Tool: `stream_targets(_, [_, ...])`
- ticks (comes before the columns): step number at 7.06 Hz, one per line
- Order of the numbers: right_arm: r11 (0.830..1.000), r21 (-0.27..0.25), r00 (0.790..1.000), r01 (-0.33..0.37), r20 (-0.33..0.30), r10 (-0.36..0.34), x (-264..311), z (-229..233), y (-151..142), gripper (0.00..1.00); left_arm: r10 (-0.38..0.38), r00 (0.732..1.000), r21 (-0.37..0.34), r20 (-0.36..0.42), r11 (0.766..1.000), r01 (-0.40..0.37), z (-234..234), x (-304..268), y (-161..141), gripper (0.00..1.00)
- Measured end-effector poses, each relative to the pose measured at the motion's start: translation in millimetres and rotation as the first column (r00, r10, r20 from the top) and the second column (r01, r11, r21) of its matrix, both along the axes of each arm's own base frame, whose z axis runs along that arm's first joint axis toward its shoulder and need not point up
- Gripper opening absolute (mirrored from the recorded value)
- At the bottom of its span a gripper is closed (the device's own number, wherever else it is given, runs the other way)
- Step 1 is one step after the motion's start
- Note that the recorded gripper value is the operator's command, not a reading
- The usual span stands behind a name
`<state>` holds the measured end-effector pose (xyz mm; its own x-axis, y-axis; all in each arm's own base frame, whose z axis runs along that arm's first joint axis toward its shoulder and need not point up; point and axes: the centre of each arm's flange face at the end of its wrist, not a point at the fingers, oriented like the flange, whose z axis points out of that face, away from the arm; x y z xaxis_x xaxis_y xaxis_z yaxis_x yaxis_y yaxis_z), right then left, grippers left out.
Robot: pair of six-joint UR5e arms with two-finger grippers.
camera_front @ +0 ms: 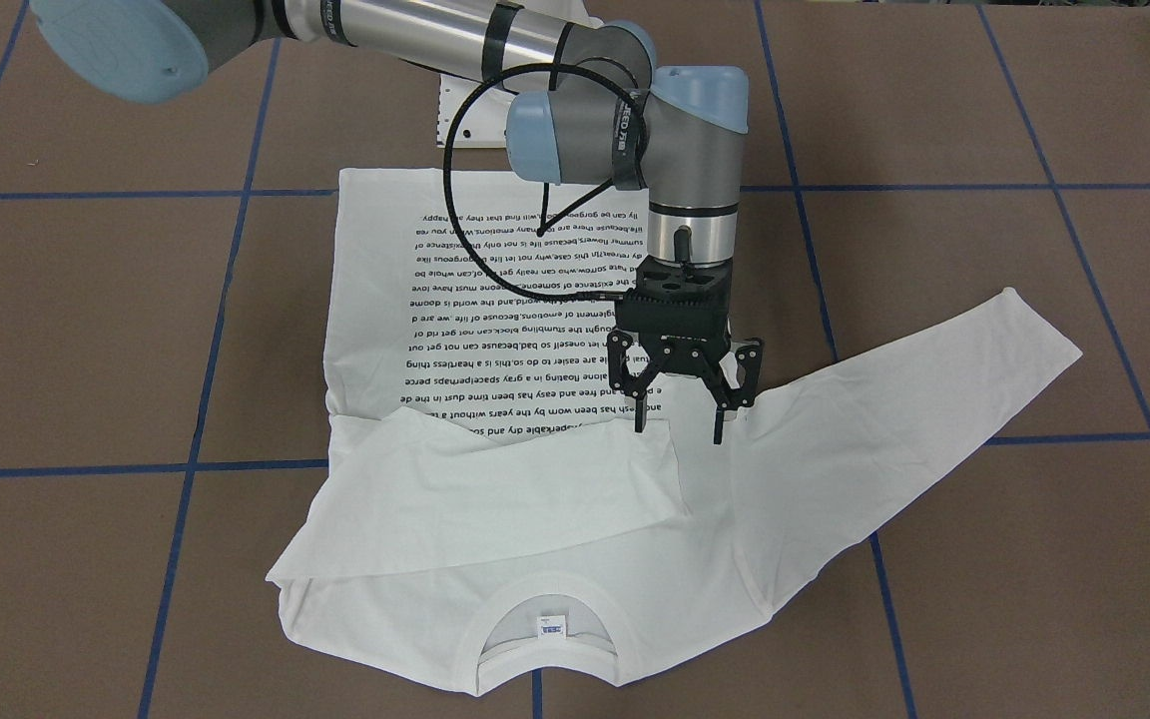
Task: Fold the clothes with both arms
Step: 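Carry the sleeve across the shirt toward the left gripper's side, then release the sleeve and withdraw the right gripper away from the shirt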
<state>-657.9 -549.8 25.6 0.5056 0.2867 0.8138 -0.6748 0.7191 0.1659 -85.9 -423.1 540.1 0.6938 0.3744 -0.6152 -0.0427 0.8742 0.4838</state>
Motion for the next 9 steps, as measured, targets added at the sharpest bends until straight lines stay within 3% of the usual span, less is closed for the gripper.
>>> stream_targets(2, [0.986,-0.118,0.99,0.118,-0.07,-0.126,59.5,16.3,-58.0,1.0,-0.003,1.0,0.109,0.014,0.994,0.001,-31.8,-1.8,-27.1,1.0])
stream_targets(3, [0.967,-0.169,0.973,0.19,-0.103,-0.209,105.0,31.2,-88.3,1.0,-0.005,1.0,0.191,0.02,0.982,0.001,-45.9,-2.5,-41.8,1.0])
stream_targets(4, [0.944,-0.186,0.95,0.274,-0.102,-0.296,162.6,57.0,-115.0,1.0,-0.003,1.0,0.242,0.019,0.97,-0.002,-49.4,-1.4,-54.5,1.0])
stream_targets(5, [0.916,-0.17,0.92,0.364,-0.089,-0.382,230.2,93.7,-133.7,1.0,0.0,1.0,0.266,0.015,0.964,-0.004,-45.0,2.6,-61.9,1.0])
stream_targets(6, [0.885,-0.134,0.886,0.446,-0.077,-0.458,297.6,133.8,-138.9,1.0,0.015,1.0,0.283,0.012,0.959,-0.018,-34.9,12.2,-61.2,1.0])
stream_targets(7, [0.867,-0.103,0.866,0.487,-0.071,-0.495,356.3,174.3,-128.2,0.99,0.05,0.999,0.276,0.004,0.96,-0.049,-19.1,33.9,-57.3,1.0])
stream_targets(9, [0.861,-0.075,0.857,0.503,-0.087,-0.508,440.8,243.1,-82.9,1.0,0.072,0.997,0.206,-0.035,0.976,-0.063,16.8,99.9,-51.3,1.0])
